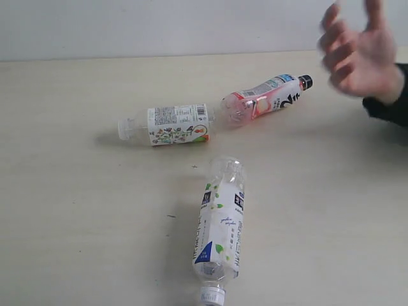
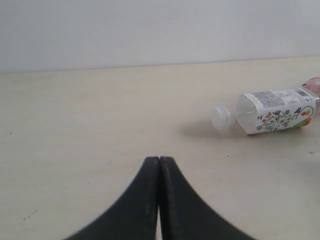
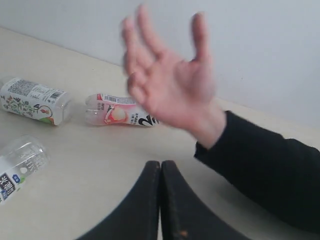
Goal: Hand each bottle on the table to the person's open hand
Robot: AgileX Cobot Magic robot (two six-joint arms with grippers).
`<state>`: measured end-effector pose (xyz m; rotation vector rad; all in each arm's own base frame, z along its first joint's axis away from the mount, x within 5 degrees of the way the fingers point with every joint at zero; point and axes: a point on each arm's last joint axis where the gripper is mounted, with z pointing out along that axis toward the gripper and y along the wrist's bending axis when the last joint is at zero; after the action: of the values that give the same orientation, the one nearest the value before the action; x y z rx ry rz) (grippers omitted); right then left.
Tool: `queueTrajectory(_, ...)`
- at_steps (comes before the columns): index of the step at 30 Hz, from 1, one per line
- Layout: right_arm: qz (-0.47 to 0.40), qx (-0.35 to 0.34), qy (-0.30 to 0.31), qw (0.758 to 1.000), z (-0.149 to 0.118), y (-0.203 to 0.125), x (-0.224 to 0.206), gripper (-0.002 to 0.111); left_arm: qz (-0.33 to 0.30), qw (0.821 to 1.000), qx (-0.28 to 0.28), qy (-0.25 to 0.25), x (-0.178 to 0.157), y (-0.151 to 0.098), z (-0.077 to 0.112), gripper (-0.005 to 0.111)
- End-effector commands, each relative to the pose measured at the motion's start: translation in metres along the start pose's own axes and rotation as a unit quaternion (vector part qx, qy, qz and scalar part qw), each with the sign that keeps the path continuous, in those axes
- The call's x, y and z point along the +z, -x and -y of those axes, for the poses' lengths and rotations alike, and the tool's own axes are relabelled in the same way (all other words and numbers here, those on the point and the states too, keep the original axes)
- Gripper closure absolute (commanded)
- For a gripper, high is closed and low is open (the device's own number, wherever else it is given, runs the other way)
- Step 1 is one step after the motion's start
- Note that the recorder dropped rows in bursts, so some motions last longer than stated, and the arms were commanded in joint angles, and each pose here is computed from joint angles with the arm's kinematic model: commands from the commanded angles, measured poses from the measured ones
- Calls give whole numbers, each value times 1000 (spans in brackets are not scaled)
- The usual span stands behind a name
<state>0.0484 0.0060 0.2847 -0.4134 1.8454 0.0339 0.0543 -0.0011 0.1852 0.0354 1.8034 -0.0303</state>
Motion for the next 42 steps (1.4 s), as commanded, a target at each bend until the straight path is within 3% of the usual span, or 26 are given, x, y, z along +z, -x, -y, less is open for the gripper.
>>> queueTrajectory(1, 22, 3, -8, 1000, 1, -2, -7, 108, 3, 1000, -3, -3, 0, 0, 0, 104)
queueTrajectory(36, 64, 19, -2, 998, 1, 2, -13, 108, 3, 1000, -2, -3, 0, 0, 0, 104)
queueTrajectory(42, -24, 78, 53, 995, -8, 17, 6, 106, 3, 1000, -3, -3, 0, 0, 0, 104)
